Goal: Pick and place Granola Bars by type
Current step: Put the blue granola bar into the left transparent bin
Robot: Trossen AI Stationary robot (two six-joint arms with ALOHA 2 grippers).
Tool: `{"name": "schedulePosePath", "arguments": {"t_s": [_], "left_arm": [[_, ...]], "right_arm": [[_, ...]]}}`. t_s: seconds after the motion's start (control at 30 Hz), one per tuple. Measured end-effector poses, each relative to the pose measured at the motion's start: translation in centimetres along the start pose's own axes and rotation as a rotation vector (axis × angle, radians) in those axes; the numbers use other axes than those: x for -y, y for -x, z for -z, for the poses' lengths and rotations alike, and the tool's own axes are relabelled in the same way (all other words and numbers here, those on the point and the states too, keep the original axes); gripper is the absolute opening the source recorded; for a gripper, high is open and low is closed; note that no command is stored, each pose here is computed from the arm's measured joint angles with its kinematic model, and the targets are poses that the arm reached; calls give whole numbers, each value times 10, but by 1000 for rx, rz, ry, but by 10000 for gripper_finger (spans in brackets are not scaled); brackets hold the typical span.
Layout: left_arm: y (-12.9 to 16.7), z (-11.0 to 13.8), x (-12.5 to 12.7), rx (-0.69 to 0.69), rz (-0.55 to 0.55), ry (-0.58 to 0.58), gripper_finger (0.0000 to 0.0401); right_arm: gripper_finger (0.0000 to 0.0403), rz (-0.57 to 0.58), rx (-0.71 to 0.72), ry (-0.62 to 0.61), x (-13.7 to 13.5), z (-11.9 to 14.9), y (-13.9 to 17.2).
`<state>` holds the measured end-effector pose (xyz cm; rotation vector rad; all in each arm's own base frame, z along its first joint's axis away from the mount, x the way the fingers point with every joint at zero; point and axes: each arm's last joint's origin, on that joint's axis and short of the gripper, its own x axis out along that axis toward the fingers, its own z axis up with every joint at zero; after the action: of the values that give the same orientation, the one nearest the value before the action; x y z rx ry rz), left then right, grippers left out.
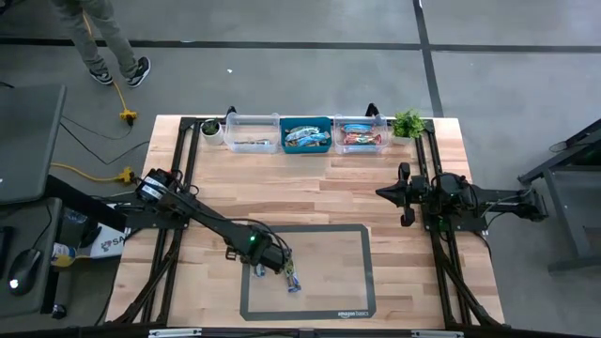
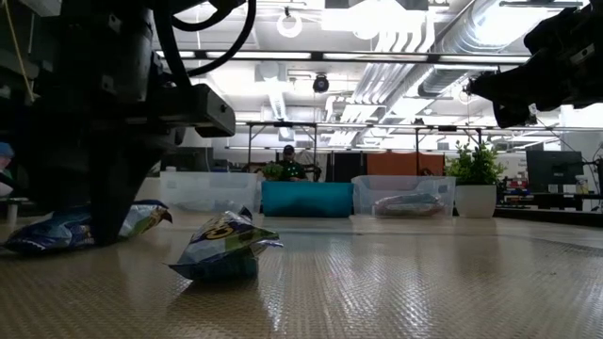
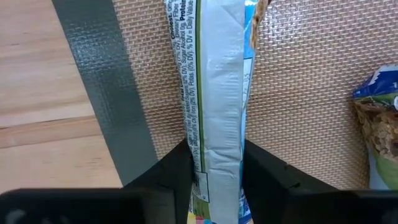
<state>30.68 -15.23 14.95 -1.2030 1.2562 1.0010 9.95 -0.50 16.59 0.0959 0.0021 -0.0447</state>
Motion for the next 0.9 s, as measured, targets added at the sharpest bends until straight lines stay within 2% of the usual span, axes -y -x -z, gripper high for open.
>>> {"name": "schedulePosePath", "arguments": {"t_s": [0.2, 0.47, 0.7, 0.9], "left_arm": [[6, 0, 0, -4, 31, -26, 100], [36, -2, -2, 64, 145, -58, 82], [70, -8, -11, 157, 231, -156, 72], [115, -31, -24, 315, 334, -210, 71]], "right_arm": [[0, 0, 0, 0, 0, 0, 0], [0, 0, 0, 0, 0, 0, 0], [0, 0, -1, 0, 0, 0, 0], [0, 0, -1, 0, 0, 0, 0]]}}
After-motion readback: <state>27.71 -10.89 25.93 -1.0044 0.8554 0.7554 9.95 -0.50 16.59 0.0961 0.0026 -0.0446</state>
